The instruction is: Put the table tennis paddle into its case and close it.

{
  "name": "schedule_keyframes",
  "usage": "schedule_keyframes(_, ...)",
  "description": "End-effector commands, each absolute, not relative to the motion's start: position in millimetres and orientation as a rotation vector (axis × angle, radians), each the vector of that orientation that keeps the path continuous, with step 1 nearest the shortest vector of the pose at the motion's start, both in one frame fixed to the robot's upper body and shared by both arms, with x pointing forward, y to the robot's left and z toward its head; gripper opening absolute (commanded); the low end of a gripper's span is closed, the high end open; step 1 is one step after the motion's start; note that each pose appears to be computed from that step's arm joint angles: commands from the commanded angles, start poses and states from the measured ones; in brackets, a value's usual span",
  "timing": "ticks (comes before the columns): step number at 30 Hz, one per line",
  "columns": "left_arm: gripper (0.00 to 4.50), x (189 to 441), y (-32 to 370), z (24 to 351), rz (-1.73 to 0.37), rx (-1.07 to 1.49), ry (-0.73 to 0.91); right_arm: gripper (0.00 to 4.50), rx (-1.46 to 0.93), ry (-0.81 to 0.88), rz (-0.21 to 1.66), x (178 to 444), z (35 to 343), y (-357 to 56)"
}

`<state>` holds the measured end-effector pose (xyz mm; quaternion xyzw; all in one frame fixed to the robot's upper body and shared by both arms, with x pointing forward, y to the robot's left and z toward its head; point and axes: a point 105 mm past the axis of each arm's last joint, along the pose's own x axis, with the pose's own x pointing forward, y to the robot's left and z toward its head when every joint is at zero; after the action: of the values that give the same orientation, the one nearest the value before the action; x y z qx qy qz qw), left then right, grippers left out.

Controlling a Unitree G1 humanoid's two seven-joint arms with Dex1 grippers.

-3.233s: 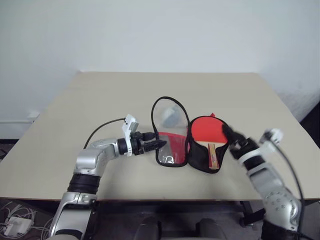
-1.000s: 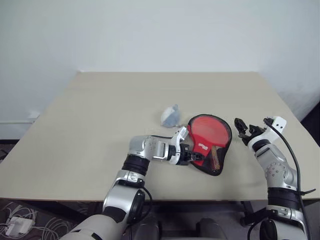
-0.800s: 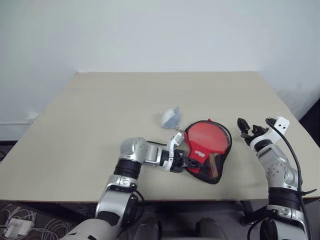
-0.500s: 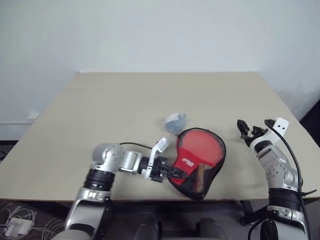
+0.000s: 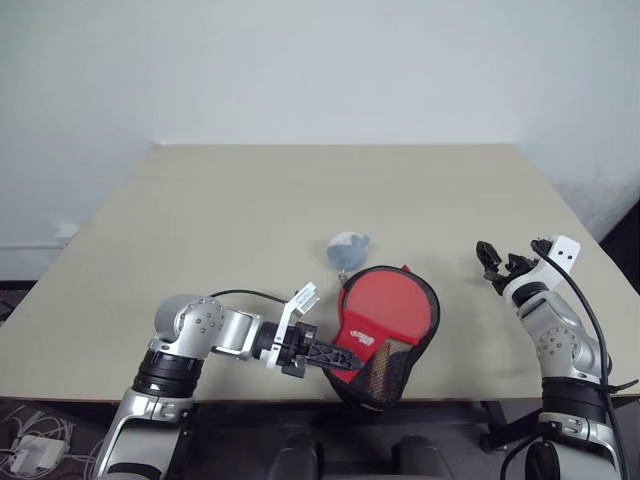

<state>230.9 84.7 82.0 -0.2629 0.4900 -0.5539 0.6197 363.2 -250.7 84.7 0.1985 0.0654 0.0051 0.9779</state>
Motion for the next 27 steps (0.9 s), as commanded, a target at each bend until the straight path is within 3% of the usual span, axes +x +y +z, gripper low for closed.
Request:
schedule_keyframes(1,3.19,236,99,94,-1.31,-0.509,1.032,4.4,0.377,0.062,0.039,367,108,-249)
schedule_keyframes(4,3.19,253,123,95,-1.266,-0.386,0.953,4.4,0.379,0.042,0.089,367,113,-242)
schedule_keyframes(8,3.19,292,133,108,-1.228,-0.21,0.698,4.4,0.372,0.022,0.101,370,115,-238)
schedule_keyframes(11,3.19,306,113,126,-1.291,-0.169,0.498,4.4,0.393,0.006,0.115,374,118,-231)
schedule_keyframes(16,3.19,313,60,132,-1.369,-0.157,0.323,4.4,0.399,-0.009,0.137,380,125,-225)
schedule_keyframes(21,3.19,302,17,106,-1.458,-0.029,0.365,4.4,0.384,-0.009,0.131,384,128,-230)
schedule_keyframes(27,3.19,303,14,48,-1.422,0.378,0.433,4.4,0.374,-0.005,0.12,386,129,-232)
